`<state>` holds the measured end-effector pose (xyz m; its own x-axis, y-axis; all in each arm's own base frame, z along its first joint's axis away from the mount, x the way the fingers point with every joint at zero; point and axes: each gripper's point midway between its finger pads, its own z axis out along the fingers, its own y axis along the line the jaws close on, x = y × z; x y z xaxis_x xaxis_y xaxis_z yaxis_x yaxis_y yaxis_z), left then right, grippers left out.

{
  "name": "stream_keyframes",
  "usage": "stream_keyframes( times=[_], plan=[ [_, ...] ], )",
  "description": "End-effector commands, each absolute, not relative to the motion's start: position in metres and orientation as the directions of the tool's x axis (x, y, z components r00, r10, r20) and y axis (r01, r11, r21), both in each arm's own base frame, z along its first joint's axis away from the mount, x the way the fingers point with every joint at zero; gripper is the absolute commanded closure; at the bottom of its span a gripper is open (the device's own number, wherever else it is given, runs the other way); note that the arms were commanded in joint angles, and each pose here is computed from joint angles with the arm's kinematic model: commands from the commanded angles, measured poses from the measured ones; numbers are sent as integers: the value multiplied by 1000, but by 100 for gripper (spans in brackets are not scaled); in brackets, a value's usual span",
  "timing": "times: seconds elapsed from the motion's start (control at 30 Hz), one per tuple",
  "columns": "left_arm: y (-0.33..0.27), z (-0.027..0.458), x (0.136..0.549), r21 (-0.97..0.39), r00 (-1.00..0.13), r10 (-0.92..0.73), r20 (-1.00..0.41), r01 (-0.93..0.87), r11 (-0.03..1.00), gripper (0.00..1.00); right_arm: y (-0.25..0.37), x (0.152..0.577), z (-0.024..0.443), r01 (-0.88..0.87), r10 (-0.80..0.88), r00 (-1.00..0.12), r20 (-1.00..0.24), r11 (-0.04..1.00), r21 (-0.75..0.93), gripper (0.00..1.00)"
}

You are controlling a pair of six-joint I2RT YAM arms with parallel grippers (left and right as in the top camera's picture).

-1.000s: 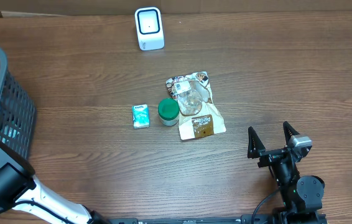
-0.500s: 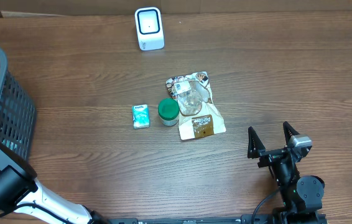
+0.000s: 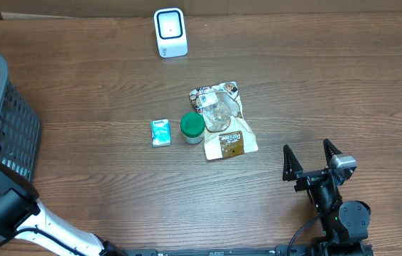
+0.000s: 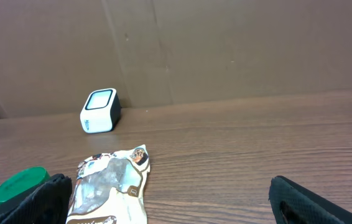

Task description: Scan the item barcode

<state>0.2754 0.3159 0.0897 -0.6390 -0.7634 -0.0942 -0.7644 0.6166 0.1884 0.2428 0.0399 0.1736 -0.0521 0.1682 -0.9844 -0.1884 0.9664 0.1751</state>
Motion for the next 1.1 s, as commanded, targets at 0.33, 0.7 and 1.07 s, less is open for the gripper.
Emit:
stream_keyframes(
  times=[0.33,0.7,1.07],
  plan=[
    [283,46,242,176,-624,-779,64,-761,624,13,40,243,171,-189,171,-51,-984,966,178,0],
    [285,9,231,225,-633,-773,38,-749,624,96,40,243,171,-189,171,-51,-984,966,178,0],
    [314,96,260,201,-509,-856,-88,-851,486,96,40,243,171,-189,171,-51,-984,966,178,0]
  ],
)
